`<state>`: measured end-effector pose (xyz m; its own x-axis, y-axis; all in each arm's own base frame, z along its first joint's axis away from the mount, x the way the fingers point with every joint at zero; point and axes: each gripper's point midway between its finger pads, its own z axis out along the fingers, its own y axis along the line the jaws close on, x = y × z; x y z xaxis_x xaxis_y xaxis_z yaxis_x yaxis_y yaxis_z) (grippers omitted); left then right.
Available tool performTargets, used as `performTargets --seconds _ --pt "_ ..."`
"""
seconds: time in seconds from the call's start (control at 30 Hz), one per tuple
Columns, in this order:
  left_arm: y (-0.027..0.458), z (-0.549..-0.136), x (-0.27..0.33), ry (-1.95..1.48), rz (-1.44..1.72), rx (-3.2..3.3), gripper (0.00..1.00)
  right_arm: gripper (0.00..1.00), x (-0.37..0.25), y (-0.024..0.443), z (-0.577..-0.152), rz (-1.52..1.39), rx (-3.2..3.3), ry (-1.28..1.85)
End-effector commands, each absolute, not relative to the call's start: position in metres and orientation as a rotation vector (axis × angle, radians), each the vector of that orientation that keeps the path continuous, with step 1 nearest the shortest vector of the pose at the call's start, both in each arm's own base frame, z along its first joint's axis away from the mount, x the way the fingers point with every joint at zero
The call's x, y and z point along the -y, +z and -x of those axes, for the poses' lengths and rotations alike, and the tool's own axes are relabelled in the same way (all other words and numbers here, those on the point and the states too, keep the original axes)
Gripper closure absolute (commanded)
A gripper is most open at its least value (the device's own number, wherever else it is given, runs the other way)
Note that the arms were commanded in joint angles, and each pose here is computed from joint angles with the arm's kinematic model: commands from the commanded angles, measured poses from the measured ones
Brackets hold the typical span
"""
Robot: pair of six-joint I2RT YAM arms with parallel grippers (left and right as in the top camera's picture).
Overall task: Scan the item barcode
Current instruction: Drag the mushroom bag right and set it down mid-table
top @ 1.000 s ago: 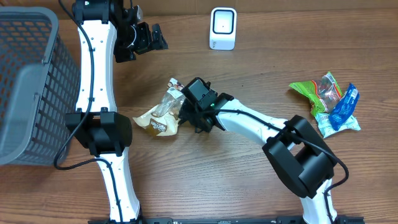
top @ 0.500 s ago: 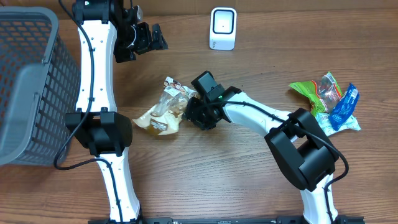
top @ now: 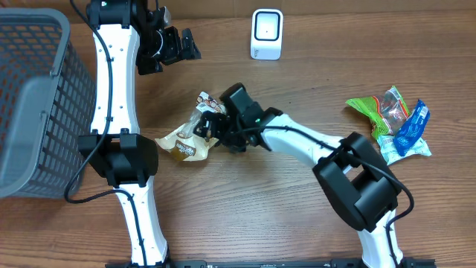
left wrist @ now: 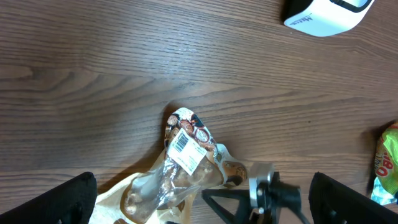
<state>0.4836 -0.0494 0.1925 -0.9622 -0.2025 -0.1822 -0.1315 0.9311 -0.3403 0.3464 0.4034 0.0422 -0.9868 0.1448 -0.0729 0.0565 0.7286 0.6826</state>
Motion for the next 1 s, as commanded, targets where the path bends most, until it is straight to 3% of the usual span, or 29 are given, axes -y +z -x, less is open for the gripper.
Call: performTargets --seconds 0.0,0.27,0.53,0.63,0.67,0.77,0.83,0.97 --pt "0.199 -0.485 0.051 -0.478 0.251 -2.857 0.00 0.00 -0.410 0.056 -0.374 -0.188 -2.624 0.939" --pt "0.199 -0.485 0.051 -0.478 0.251 -2.857 0.00 0.01 -0.402 0.031 -0.388 -0.247 -2.473 0.626" --pt "0.199 -0.485 0.051 -0.478 0.251 -2.857 0.00 0.38 -0.388 -0.010 -0.370 -0.266 -2.628 0.556" --pt "0.199 -0.485 0.051 -0.478 0.251 -2.857 0.00 0.60 -0.386 -0.012 -0.366 -0.270 -2.702 0.604" --pt "0.199 -0.485 0.051 -0.478 0.251 -2.857 0.00 0.73 -0.384 -0.010 -0.364 -0.276 -2.736 0.636" --pt "0.199 -0.485 0.051 -0.478 0.251 -2.857 0.00 0.90 -0.375 0.005 -0.363 -0.285 -2.823 0.722" --pt "0.199 -0.485 0.051 -0.478 0.251 -2.857 0.00 0.96 -0.359 0.018 -0.367 -0.259 -2.858 0.721" --pt "0.199 -0.485 0.051 -0.478 0.251 -2.857 0.00 0.96 -0.312 0.040 -0.368 -0.180 -2.938 0.622"
